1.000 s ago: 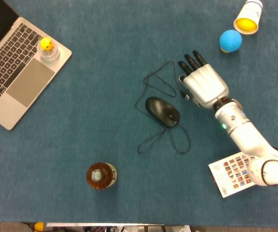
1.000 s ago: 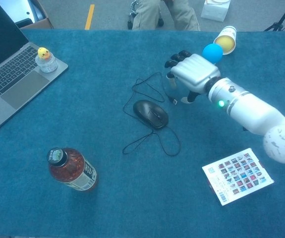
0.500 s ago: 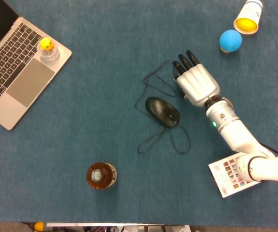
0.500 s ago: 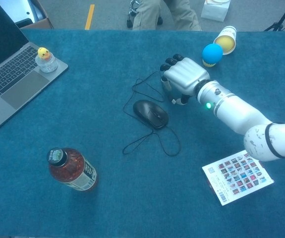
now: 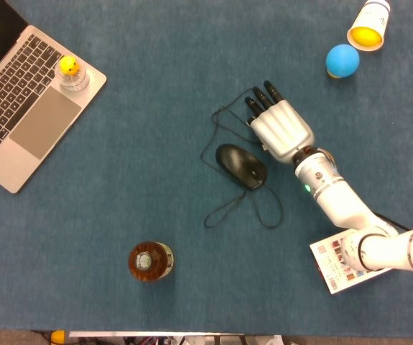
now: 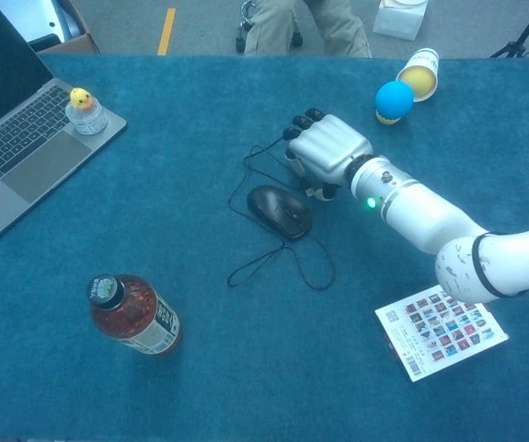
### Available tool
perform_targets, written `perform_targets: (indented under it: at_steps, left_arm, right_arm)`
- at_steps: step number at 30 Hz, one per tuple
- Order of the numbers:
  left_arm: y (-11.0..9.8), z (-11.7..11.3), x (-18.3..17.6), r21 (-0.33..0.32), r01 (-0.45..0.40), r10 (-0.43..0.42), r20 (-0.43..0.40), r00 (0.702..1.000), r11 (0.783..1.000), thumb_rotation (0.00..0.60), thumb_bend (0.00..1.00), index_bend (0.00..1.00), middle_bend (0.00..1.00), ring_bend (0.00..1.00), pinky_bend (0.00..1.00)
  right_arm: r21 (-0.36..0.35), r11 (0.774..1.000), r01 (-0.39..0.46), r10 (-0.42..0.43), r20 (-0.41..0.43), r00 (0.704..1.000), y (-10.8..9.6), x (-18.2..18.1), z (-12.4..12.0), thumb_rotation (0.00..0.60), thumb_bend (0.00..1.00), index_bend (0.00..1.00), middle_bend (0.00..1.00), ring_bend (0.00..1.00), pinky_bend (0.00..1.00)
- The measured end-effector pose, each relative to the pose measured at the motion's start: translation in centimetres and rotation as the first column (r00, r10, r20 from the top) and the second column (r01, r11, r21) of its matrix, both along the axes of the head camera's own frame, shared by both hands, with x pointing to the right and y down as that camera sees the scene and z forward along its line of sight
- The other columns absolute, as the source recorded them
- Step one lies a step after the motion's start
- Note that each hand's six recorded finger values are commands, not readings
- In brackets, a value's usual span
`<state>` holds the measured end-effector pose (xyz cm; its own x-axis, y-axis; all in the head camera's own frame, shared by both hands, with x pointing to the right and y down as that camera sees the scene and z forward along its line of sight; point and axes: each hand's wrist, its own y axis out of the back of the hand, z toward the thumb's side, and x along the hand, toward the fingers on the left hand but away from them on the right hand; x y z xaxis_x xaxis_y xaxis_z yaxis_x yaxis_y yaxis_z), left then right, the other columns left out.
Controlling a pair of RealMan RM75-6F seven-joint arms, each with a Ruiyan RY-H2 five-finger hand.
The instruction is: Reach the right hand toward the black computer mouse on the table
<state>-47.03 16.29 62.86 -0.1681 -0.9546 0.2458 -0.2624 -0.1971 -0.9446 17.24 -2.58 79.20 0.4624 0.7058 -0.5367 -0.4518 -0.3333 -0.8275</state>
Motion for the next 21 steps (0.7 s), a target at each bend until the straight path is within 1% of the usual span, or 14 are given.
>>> perform_targets:
  at_steps: [5,10,21]
  left_arm:
    - [0.03,0.00,-0.03,0.001,0.001,-0.001,0.000,1.000,1.000,0.600,0.15,0.27,0.19,0.16,0.09]
    - [0.05,-0.04,-0.06,0.003,0.002,-0.002,0.000,1.000,1.000,0.600,0.15,0.27,0.19,0.16,0.09]
    - [0.08,-0.03,-0.11,0.003,0.003,-0.003,0.001,1.000,1.000,0.600,0.15,0.27,0.19,0.16,0.09]
  right_arm:
    - [-0.013,1.000,-0.007,0.007,0.004,1.000,-0.07,-0.16,-0.10,0.600,0.22,0.48,0.16,0.00,0.01]
    - [-0.016,1.000,-0.007,0.007,0.002,1.000,-0.25,-0.24,-0.35,0.600,0.22,0.48,0.16,0.00,0.01]
    - [-0.020,1.000,-0.009,0.009,-0.009,1.000,-0.36,-0.72,0.01,0.600,0.22,0.48,0.16,0.00,0.01]
